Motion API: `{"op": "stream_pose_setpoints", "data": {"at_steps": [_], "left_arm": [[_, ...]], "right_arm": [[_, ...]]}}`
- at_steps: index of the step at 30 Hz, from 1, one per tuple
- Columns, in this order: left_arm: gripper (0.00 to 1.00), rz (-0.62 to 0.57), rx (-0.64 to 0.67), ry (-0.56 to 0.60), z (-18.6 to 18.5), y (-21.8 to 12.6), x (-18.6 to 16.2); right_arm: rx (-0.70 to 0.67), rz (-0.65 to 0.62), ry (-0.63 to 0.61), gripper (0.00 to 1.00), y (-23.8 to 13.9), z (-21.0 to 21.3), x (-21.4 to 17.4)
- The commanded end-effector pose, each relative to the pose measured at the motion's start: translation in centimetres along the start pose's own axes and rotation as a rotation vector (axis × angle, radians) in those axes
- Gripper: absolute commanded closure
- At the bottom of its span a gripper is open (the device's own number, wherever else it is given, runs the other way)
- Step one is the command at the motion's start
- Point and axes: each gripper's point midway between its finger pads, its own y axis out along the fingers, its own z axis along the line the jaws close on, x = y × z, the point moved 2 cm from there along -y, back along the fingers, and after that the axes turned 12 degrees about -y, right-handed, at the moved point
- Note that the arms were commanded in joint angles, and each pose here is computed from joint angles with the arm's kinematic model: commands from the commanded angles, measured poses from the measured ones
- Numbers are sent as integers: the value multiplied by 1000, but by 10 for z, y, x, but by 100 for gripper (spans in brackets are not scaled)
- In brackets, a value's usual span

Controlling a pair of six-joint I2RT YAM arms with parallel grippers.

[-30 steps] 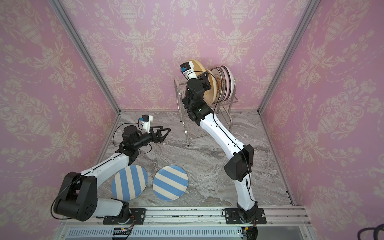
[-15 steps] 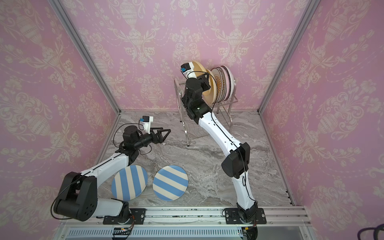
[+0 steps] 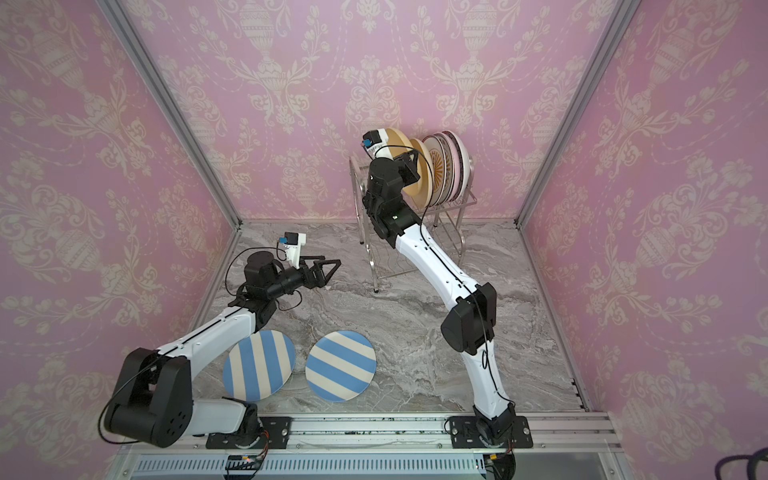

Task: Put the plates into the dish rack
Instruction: 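Lower the yellow plate into the rack slot beside the cream plate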

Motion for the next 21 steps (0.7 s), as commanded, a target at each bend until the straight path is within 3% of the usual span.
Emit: {"op": "stream_pose_setpoints", "data": {"at_steps": [1, 21], "left_arm": [[1, -6, -11, 39, -6, -5, 5], [1, 2, -12, 39, -6, -5, 4]], "right_arm": [[-21, 31, 35, 100, 7, -3, -7], [10, 41, 12, 100, 9, 17, -7]]}}
